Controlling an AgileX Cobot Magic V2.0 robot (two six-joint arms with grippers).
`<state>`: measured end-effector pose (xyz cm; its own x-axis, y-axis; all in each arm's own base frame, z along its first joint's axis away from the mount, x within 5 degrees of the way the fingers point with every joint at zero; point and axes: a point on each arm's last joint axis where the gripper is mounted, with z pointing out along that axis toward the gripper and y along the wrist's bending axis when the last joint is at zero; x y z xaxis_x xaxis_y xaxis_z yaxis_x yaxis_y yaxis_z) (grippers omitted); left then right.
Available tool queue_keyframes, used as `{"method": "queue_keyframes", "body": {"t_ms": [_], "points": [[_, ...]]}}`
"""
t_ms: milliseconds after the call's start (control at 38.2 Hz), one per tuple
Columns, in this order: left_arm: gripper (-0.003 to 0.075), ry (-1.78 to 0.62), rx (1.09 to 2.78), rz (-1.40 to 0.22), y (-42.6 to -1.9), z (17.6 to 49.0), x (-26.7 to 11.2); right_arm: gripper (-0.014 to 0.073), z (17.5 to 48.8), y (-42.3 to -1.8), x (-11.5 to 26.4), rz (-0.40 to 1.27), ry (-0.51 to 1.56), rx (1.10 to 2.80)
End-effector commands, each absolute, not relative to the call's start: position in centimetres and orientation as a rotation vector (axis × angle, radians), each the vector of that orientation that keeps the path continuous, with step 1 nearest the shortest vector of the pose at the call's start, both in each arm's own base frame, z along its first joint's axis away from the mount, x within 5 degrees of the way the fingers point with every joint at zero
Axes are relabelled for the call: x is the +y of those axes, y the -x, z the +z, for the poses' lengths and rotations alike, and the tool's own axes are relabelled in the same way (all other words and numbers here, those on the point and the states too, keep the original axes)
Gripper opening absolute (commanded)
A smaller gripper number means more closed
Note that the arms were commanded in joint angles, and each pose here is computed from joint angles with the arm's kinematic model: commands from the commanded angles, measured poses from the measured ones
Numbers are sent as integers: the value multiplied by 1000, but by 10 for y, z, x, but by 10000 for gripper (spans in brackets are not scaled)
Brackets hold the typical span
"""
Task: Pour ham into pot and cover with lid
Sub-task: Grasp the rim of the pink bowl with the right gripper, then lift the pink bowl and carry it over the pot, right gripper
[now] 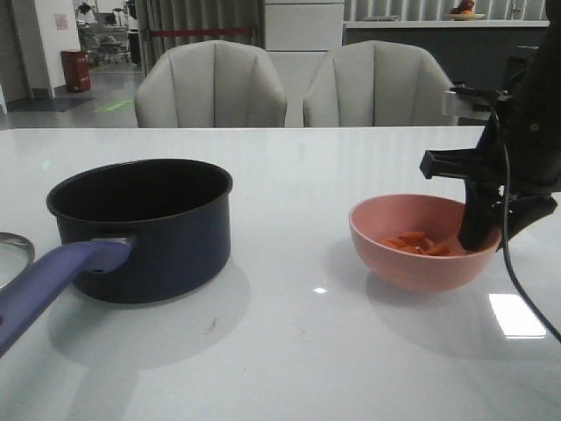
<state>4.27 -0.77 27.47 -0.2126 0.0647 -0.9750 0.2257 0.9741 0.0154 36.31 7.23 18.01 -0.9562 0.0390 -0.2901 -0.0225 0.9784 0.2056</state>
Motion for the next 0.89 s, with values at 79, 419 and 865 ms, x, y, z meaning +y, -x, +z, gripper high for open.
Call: {"method": "queue_keyframes", "body": {"t_ms": [79, 419, 865], "points": [[437, -214, 1693, -165, -43, 290, -9, 160, 207, -368, 72, 308, 7, 2731], [437, -214, 1693, -165, -43, 290, -9, 158, 256, -372, 93, 398, 78, 2691], [437, -214, 1693, -165, -43, 290, -9, 158, 365, -353, 220, 587, 490, 2323]]}}
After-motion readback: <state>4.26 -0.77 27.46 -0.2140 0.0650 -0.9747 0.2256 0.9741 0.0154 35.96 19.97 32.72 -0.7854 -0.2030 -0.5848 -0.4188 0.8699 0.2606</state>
